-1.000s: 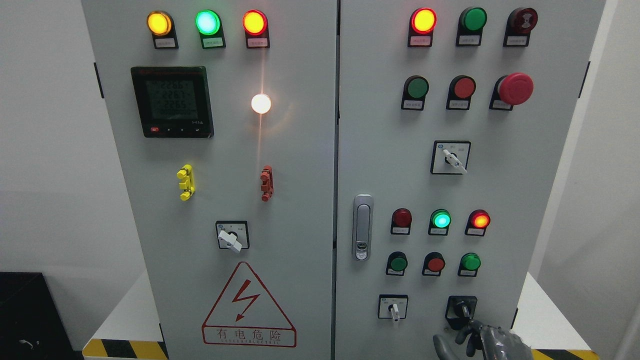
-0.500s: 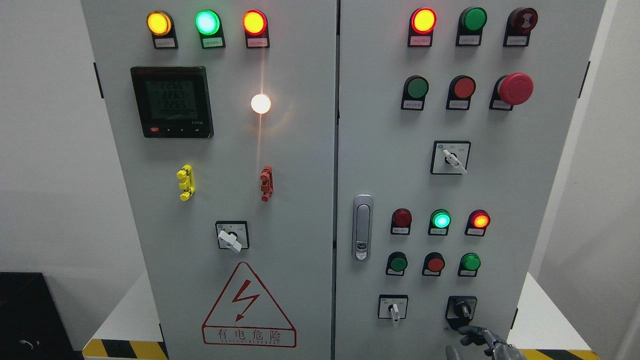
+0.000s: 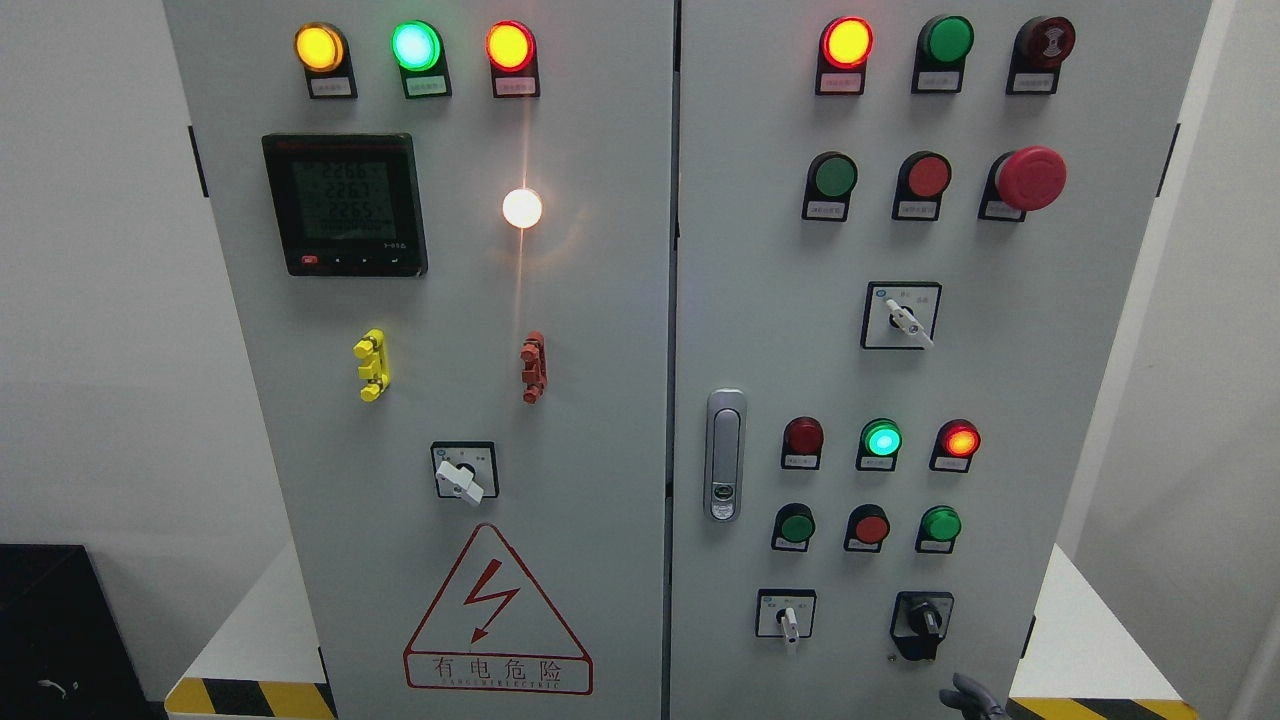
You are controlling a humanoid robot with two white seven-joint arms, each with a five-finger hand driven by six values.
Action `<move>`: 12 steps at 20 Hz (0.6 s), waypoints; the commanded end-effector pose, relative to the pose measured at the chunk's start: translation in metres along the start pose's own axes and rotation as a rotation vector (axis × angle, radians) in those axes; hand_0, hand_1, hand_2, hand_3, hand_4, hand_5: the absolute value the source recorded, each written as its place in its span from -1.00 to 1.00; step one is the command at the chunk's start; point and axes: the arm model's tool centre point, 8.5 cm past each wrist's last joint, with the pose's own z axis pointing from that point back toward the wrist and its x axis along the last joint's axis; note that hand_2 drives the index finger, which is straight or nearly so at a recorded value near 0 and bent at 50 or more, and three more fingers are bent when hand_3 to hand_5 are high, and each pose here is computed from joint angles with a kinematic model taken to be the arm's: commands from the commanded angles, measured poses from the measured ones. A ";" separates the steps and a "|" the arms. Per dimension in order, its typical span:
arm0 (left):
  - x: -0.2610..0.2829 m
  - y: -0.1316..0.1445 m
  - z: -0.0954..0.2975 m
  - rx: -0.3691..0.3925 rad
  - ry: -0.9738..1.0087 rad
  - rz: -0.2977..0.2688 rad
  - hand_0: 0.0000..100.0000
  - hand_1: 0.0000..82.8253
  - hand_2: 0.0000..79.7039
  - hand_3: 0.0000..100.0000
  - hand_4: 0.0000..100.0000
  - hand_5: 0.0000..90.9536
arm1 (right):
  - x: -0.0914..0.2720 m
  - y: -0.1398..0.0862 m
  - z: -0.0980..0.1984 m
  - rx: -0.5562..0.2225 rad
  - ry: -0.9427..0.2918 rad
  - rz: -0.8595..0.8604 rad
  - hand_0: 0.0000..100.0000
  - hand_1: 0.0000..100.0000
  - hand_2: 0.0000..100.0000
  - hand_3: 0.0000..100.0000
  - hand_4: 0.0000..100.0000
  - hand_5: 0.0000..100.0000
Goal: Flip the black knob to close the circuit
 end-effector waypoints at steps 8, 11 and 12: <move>-0.004 0.000 0.000 0.001 0.006 0.000 -0.76 0.34 -1.00 -1.00 -1.00 -1.00 | 0.018 0.001 0.026 0.027 -0.047 -0.144 -1.00 -1.00 -0.94 -0.67 -0.77 -0.86; -0.004 0.000 0.000 0.001 0.006 0.000 -0.76 0.34 -1.00 -1.00 -1.00 -1.00 | 0.017 0.002 0.026 0.033 -0.046 -0.160 -1.00 -1.00 -0.95 -0.70 -0.78 -0.88; -0.004 0.000 0.000 0.001 0.006 0.000 -0.76 0.34 -1.00 -1.00 -1.00 -1.00 | 0.018 0.002 0.026 0.036 -0.046 -0.163 -1.00 -1.00 -0.97 -0.72 -0.79 -0.89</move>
